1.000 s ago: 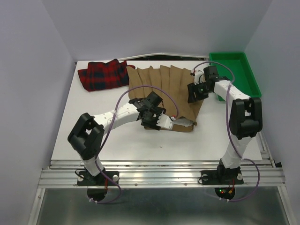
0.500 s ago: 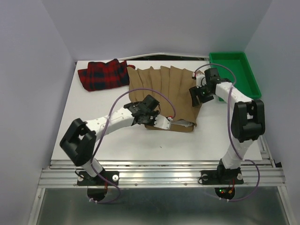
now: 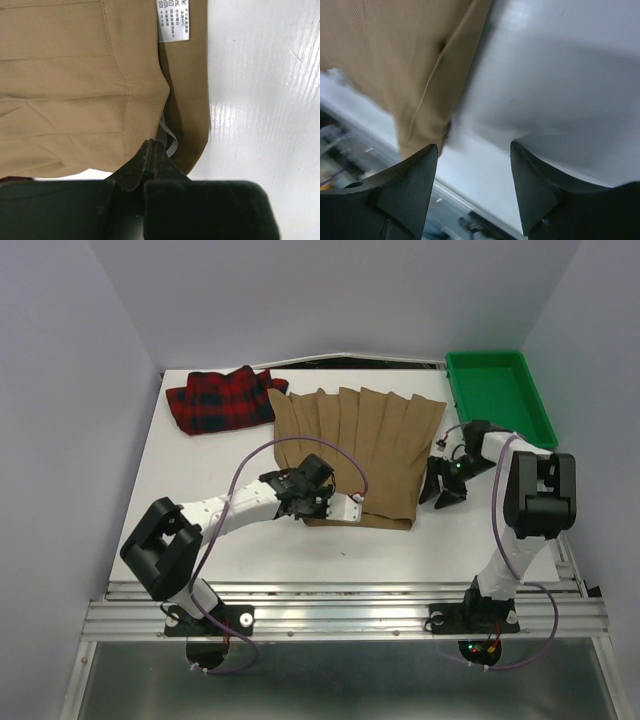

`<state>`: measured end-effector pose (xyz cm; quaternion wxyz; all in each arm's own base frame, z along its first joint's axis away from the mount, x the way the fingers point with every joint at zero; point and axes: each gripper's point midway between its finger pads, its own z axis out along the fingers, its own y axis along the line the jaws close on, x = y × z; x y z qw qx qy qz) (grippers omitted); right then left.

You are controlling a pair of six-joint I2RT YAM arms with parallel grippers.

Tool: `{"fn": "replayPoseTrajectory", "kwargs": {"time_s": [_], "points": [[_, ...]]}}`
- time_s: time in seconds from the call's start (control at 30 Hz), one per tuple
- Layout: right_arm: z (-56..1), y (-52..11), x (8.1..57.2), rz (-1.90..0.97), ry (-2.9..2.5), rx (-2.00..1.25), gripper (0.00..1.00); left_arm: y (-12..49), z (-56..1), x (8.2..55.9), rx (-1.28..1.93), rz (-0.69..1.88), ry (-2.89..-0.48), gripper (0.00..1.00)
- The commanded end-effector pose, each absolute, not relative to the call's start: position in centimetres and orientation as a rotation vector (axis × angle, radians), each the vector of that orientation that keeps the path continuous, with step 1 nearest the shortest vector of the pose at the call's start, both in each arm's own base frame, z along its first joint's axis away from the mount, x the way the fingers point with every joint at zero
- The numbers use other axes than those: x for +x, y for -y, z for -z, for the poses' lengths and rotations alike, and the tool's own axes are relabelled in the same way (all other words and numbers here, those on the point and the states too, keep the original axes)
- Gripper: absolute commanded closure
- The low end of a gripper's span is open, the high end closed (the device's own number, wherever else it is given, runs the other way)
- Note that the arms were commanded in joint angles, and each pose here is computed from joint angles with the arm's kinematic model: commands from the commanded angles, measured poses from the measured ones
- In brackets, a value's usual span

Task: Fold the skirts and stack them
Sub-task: Flatten the skirt out

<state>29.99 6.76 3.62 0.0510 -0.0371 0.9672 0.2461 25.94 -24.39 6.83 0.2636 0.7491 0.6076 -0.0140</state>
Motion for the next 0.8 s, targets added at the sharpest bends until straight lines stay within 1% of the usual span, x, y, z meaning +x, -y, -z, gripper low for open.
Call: {"fn": "replayPoseTrajectory", "kwargs": {"time_s": [0.0, 0.13, 0.3, 0.4, 0.43, 0.5, 0.53, 0.57, 0.63, 0.67, 0.77], "points": [[-3.2, -8.2, 28.0, -1.057, -2.936, 0.068, 0.35, 25.6, -7.0, 25.7, 1.964, 0.104, -1.653, 1.00], [-2.2, -9.3, 26.8, -1.174, -2.917, 0.072, 0.36, 24.8, -6.3, 25.6, 1.967, 0.095, -1.678, 1.00], [-2.0, -10.3, 27.0, -1.279, -2.850, 0.089, 0.36, 24.7, -6.3, 25.6, 1.967, 0.106, -1.684, 1.00], [-0.8, -10.0, 27.2, -1.236, -2.876, 0.127, 0.39, 24.9, -6.7, 25.9, 1.959, 0.110, -1.679, 1.00], [-0.4, -9.8, 27.5, -1.212, -2.877, 0.138, 0.45, 25.0, -6.8, 26.1, 1.949, 0.113, -1.684, 1.00], [0.3, -9.4, 27.8, -1.152, -2.891, 0.153, 0.52, 25.0, -7.0, 26.2, 1.942, 0.118, -1.688, 1.00], [0.5, -9.3, 28.0, -1.143, -2.888, 0.167, 0.66, 25.2, -7.2, 26.2, 1.927, 0.138, -1.697, 1.00], [0.7, -9.2, 28.0, -1.133, -2.894, 0.172, 0.76, 25.1, -7.5, 26.3, 1.915, 0.147, -1.702, 1.00], [1.1, -8.8, 28.0, -1.082, -2.909, 0.168, 0.94, 24.9, -7.8, 26.3, 1.899, 0.156, -1.704, 1.00], [1.0, -8.5, 28.1, -1.054, -2.911, 0.161, 0.99, 24.6, -8.0, 26.2, 1.896, 0.154, -1.703, 1.00], [0.3, -7.9, 28.2, -0.976, -2.900, 0.121, 0.99, 23.4, -9.1, 25.8, 1.870, 0.150, -1.692, 1.00]]}}
